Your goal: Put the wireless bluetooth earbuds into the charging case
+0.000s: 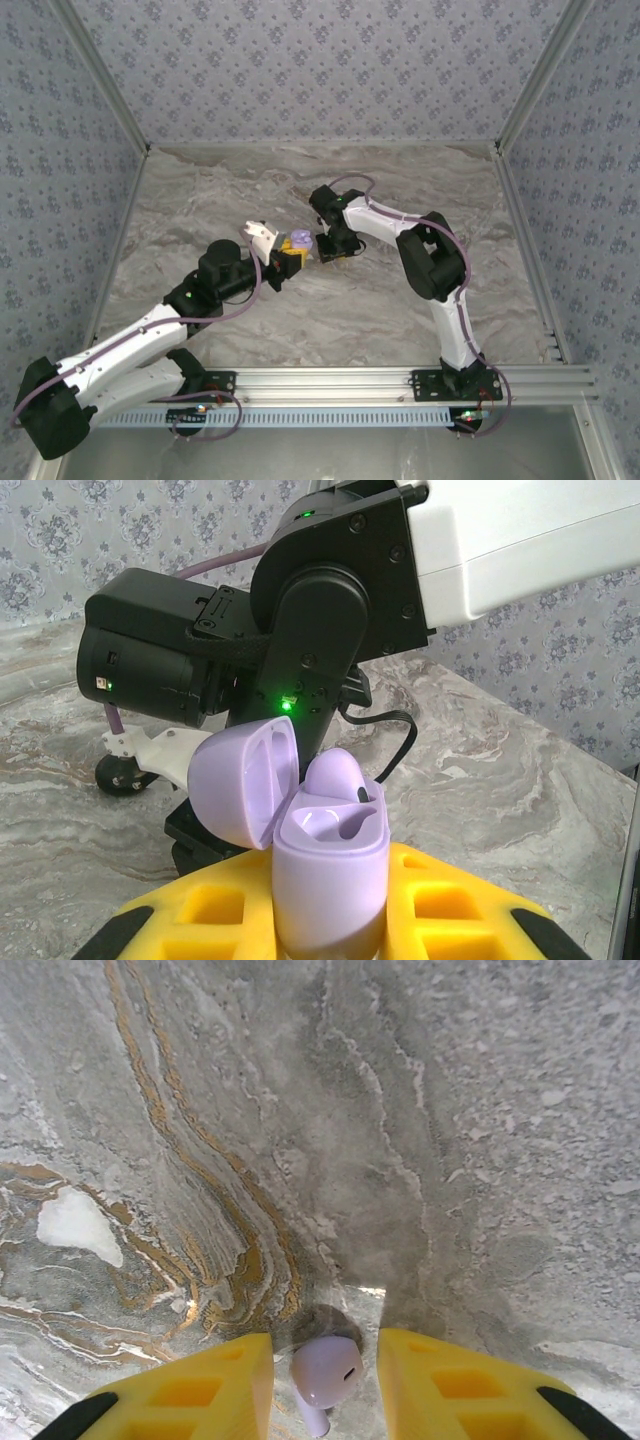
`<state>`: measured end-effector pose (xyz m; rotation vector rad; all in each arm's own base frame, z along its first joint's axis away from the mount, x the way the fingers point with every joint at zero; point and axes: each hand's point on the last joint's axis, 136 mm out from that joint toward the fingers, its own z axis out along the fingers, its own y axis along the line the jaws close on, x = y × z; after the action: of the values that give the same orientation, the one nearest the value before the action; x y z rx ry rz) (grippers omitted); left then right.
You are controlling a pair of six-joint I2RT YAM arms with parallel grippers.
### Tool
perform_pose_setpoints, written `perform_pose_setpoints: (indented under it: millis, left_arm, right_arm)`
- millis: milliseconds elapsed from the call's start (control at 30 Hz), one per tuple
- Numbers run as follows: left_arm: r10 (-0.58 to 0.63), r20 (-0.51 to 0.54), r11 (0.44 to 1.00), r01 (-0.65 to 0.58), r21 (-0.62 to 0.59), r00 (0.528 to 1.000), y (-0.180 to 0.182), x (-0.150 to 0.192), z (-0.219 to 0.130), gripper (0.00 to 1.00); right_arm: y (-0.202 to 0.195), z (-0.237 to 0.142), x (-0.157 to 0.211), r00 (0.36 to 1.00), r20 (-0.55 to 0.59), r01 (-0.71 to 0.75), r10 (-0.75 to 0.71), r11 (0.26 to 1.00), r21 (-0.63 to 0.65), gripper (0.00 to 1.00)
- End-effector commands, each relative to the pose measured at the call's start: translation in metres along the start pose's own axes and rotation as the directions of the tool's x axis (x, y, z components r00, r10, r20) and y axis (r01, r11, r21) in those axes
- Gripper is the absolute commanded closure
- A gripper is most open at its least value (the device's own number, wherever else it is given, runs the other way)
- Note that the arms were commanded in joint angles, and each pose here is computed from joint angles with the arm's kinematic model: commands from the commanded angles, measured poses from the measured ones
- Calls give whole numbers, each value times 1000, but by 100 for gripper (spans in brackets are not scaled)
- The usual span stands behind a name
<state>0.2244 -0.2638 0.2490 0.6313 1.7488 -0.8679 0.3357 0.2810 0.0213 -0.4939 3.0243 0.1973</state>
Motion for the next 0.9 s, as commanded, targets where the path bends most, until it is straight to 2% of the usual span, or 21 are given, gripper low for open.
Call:
perform_pose_setpoints:
  millis: [0, 400, 600, 867]
  left_arm:
    - [13, 34, 1000, -13, 13, 999, -5, -10, -4, 79]
    - [15, 35, 1000, -15, 8, 999, -4, -10, -5, 79]
    - [16, 39, 1000, -16, 6, 999, -4, -11, -5, 79]
    - [16, 39, 1000, -16, 9, 999, -5, -11, -5, 79]
  right_arm:
    - [-1, 11, 6, 999, -42, 11, -9, 999, 40, 66]
    - [4, 26, 16, 997, -70, 22, -16, 995, 93, 69]
    - [12, 30, 20, 997, -79, 17, -11, 997, 74, 76]
    - [8, 23, 20, 998, -60, -17, 18, 1000, 25, 79]
